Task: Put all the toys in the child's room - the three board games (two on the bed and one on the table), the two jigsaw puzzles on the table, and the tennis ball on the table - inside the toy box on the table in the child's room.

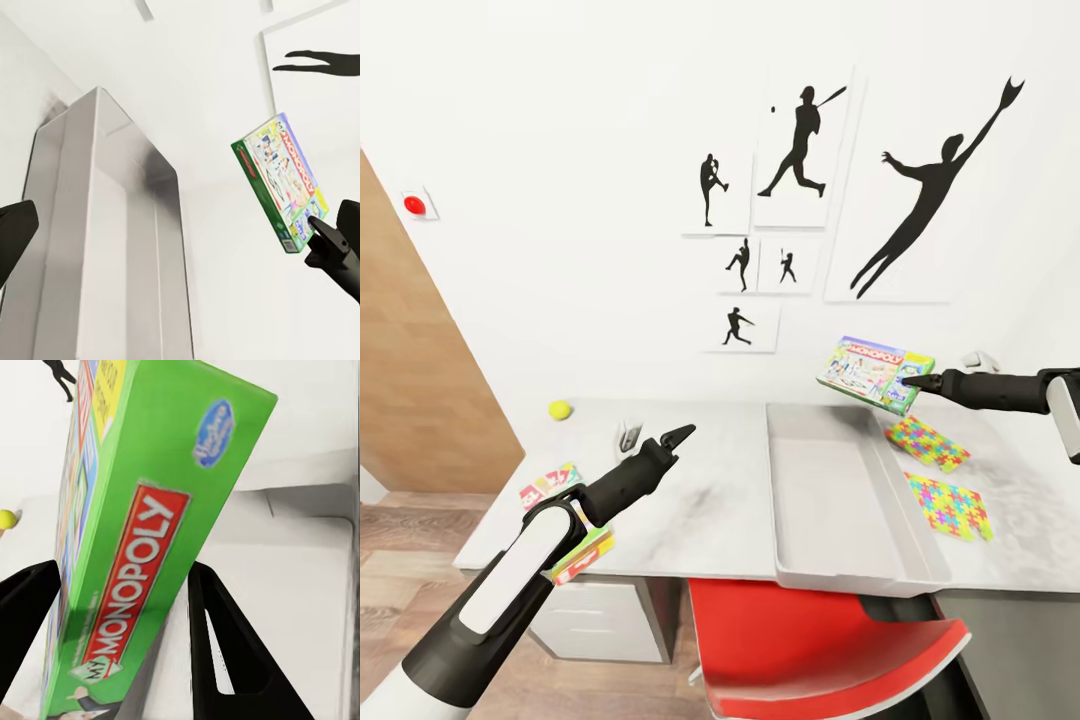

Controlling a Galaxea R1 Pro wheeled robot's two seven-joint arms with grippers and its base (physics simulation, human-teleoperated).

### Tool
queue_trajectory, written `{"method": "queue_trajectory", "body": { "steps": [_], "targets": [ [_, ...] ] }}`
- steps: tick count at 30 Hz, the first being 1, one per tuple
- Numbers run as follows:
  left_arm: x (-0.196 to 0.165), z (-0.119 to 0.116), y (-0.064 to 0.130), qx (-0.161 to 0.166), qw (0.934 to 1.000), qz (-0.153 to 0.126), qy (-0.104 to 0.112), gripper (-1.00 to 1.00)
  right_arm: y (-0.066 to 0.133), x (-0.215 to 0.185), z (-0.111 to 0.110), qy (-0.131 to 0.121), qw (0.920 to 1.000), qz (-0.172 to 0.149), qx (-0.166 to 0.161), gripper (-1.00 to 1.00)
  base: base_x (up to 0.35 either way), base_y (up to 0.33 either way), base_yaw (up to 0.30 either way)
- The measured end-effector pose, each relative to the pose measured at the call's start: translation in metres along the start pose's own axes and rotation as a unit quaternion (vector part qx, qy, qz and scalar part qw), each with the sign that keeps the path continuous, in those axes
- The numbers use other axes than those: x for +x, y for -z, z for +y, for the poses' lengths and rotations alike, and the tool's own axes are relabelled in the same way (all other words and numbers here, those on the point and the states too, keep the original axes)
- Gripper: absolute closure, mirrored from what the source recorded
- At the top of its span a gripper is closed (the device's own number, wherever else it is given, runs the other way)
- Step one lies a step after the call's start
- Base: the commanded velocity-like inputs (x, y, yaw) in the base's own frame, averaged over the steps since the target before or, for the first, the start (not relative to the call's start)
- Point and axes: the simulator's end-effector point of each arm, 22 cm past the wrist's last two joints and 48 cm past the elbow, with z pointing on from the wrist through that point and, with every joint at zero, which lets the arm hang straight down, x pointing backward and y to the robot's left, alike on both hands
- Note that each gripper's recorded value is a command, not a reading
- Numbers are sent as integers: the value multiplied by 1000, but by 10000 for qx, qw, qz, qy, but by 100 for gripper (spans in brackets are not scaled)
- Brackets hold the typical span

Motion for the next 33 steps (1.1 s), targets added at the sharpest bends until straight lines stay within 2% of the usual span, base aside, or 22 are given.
{"method": "queue_trajectory", "body": {
  "steps": [18, 33],
  "targets": [
    [0, 1, 0, -4, 10000, -3, 8, -100, -2, 5, -2, -13, 10000, 33, 11, 100, 24, -17, 0],
    [1, 2, 0, -19, 10000, -6, 13, -100, -2, 8, -4, -13, 10000, 44, 27, 100, 128, 0, 0]
  ]
}}
